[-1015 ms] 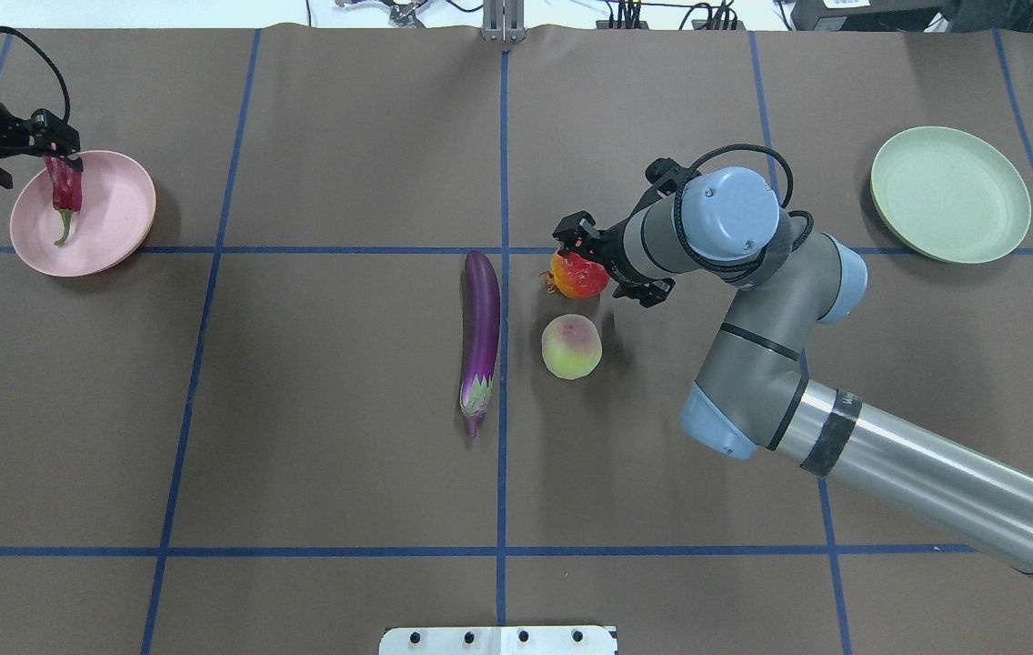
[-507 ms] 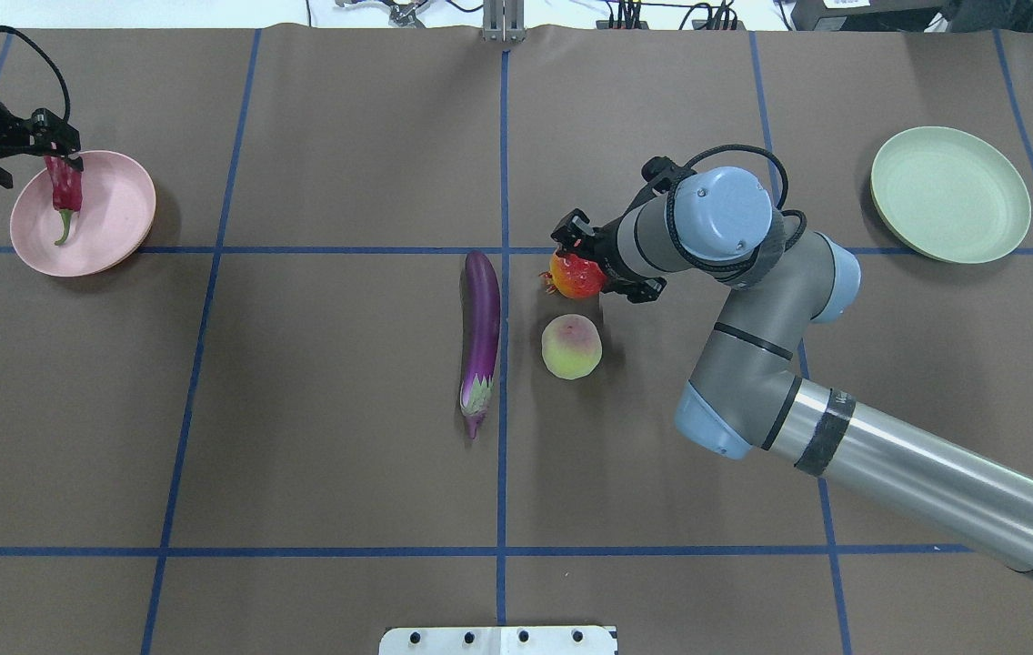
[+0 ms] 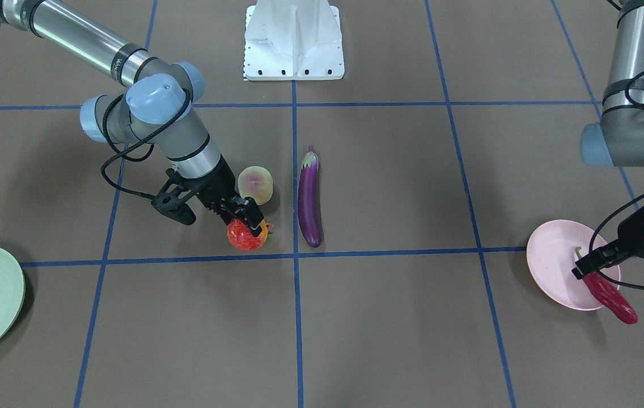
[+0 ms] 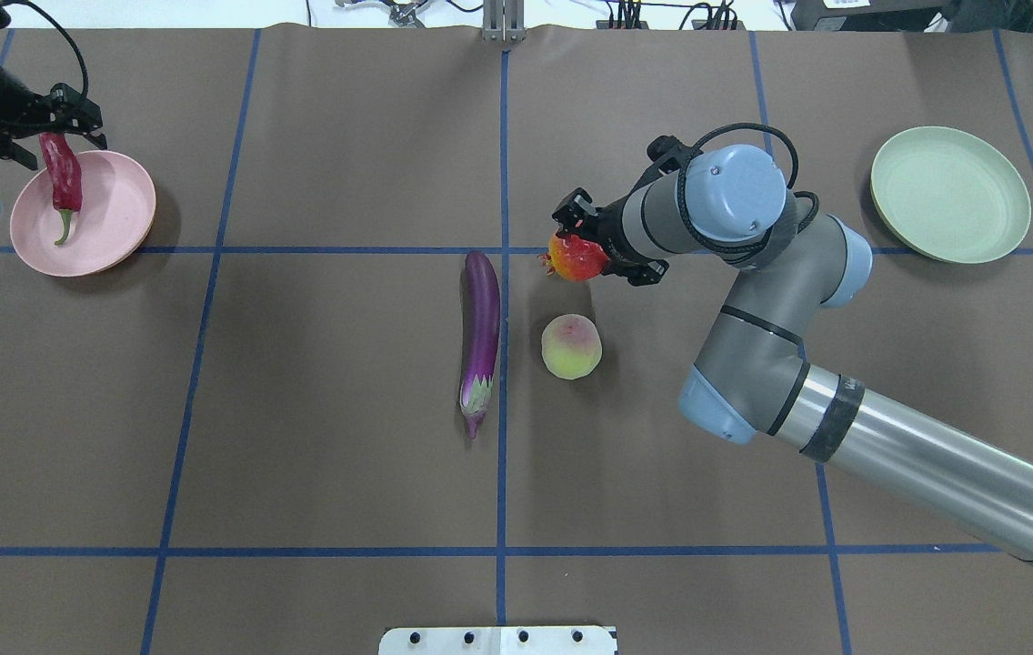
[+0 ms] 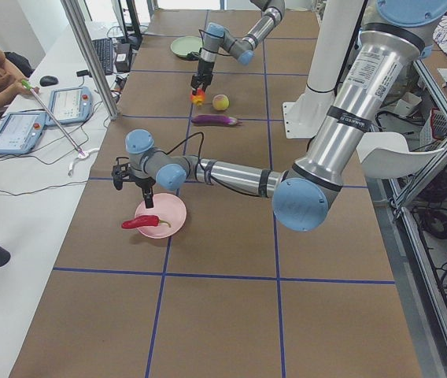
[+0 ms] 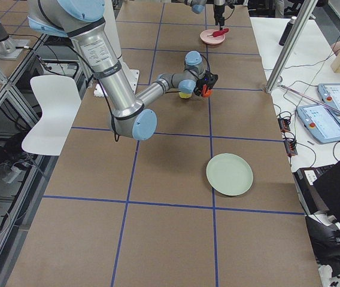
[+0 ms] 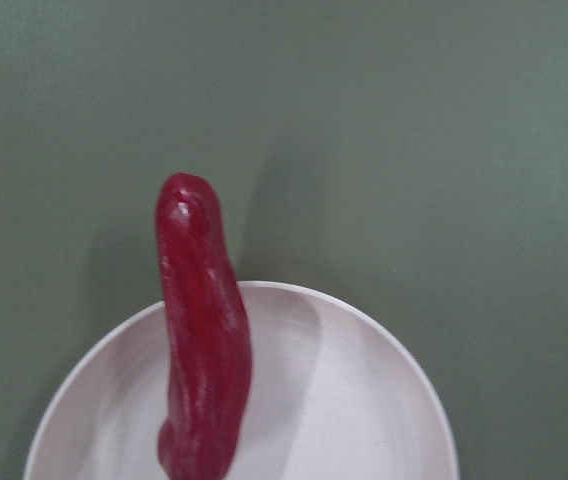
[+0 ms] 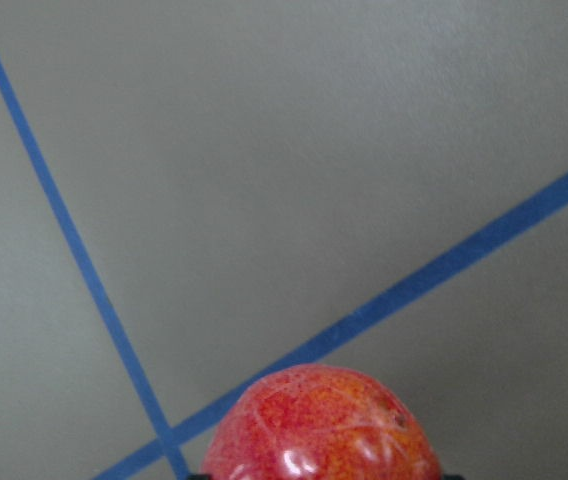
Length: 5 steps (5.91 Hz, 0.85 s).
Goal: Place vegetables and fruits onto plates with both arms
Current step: 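Carry red fruit to green plate with right while left reaches eggplant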
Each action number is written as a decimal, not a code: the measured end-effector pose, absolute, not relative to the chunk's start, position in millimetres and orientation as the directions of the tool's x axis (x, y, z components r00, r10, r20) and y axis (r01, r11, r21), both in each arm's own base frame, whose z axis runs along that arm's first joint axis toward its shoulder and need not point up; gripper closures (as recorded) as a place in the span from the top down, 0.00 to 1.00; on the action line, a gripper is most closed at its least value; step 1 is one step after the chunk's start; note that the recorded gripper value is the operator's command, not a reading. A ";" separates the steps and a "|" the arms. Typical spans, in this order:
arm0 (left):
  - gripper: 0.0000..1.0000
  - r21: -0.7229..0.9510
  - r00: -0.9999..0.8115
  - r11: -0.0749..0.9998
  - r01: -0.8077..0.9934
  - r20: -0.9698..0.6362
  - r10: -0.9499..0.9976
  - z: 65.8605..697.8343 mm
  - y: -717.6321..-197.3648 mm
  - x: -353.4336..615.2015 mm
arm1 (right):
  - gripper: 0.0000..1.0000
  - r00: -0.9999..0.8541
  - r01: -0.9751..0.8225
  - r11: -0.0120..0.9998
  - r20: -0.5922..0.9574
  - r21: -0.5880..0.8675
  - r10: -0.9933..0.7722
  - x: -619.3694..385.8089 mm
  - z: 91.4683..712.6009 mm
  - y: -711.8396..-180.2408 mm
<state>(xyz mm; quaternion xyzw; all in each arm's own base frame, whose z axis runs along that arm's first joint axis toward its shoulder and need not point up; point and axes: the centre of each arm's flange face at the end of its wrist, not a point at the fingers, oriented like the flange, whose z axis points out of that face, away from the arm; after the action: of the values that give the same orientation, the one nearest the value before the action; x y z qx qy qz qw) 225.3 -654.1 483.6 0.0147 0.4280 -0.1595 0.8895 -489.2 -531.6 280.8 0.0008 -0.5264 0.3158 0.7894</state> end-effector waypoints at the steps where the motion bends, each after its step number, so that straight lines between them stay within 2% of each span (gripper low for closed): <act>1: 1.00 -0.128 0.540 0.953 0.276 -0.799 -0.264 433.8 -629.2 275.6 | 0.00 0.257 -0.505 0.803 0.833 -0.317 0.490 -452.5 289.7 -558.8; 2: 1.00 -0.143 0.500 0.960 0.239 -0.830 -0.248 383.1 -599.8 327.9 | 0.00 0.299 -0.496 0.820 0.831 -0.284 0.469 -407.0 307.8 -587.1; 3: 0.93 -0.137 0.470 0.969 0.208 -0.854 -0.222 334.1 -569.3 382.9 | 0.00 0.364 -0.484 0.841 0.818 -0.242 0.445 -353.1 332.0 -614.5; 5: 0.89 -0.142 0.464 0.975 0.169 -0.861 -0.206 245.9 -514.5 484.9 | 0.00 0.531 -0.435 0.893 0.767 -0.118 0.360 -255.2 411.4 -647.9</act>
<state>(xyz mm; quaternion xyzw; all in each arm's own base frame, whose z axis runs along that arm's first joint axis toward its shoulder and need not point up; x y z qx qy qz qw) 484.9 -514.5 245.9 -0.0180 0.5058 -0.1097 0.8555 -255.2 -647.9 411.4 0.0435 -0.4274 0.2274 0.8739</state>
